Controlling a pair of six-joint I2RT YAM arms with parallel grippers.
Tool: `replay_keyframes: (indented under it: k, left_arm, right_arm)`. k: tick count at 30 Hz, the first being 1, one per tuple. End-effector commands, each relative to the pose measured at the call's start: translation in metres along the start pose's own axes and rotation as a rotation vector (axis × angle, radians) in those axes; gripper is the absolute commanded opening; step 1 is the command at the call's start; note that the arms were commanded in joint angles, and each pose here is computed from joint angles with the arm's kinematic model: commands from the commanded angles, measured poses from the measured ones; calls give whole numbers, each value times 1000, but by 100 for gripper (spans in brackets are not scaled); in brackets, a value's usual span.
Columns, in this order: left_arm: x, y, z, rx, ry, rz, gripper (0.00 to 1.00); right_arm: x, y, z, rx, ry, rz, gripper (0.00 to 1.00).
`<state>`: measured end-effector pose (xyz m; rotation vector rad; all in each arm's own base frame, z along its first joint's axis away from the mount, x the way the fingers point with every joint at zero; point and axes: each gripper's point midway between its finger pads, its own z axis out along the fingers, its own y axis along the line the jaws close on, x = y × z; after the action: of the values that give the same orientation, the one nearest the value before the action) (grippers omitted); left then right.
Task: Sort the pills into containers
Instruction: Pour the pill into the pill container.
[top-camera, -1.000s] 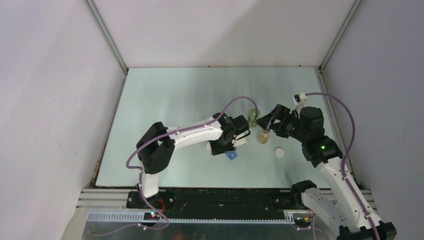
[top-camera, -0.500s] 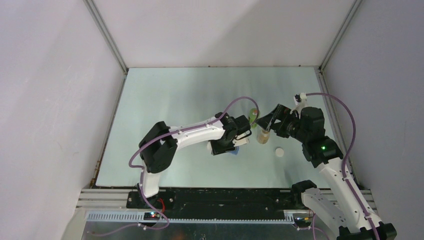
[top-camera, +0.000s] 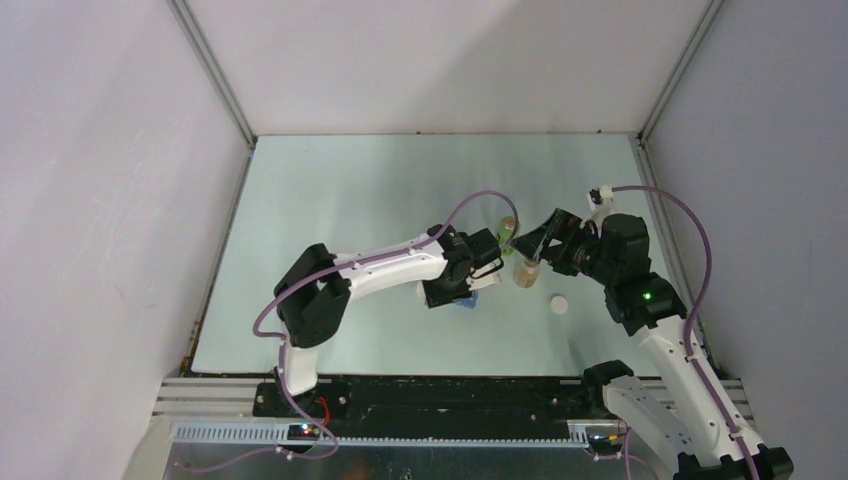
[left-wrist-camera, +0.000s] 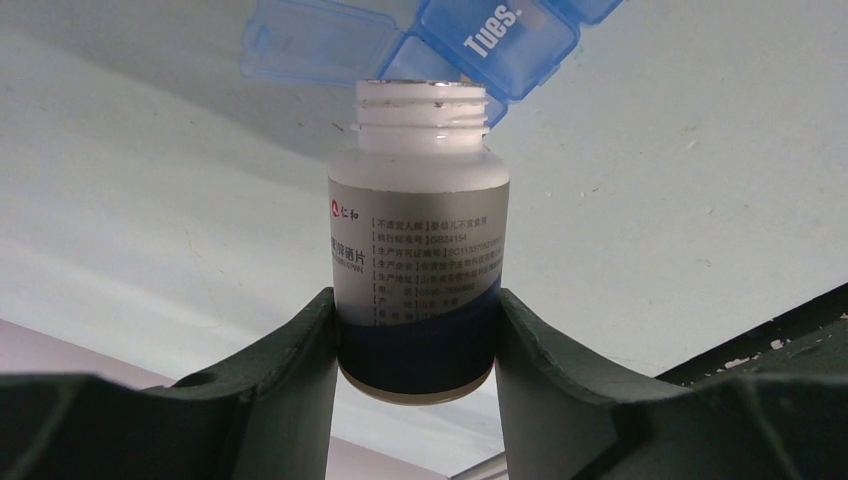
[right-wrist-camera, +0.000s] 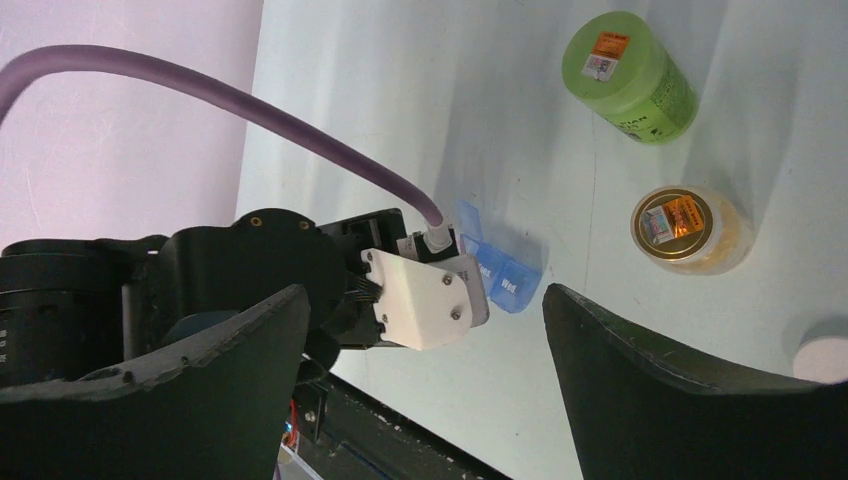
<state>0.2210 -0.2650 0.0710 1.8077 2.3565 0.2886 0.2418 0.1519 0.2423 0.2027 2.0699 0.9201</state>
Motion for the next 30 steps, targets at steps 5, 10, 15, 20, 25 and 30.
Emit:
replay_keyframes:
  k: [5,10,15,20,25,30]
  left_arm:
    - [-5,10,-27,-61,-140,-41,0]
    - [-11,12,-41,-82,-269,-93,0]
    - [-11,20,-76,-136,-501,-178,0]
    - [-6,44,-120,-270,-770,-313,0]
    - [7,74,-183,-429,-1128,-535,0]
    - [50,85,-242,-517,-1526,-734,0]
  right_arm:
    - [-5,7,-4,-30,-20,-11,91]
    - [-4,5,-5,-19,-21,-15,91]
    - [0,-8,-7,34,-10,-20,91]
    - [0,-30,-7,130,-15,-20,91]
    - [1,-60,-10,263,-11,-19,91]
    - [1,-84,-14,375,-16,-7,91]
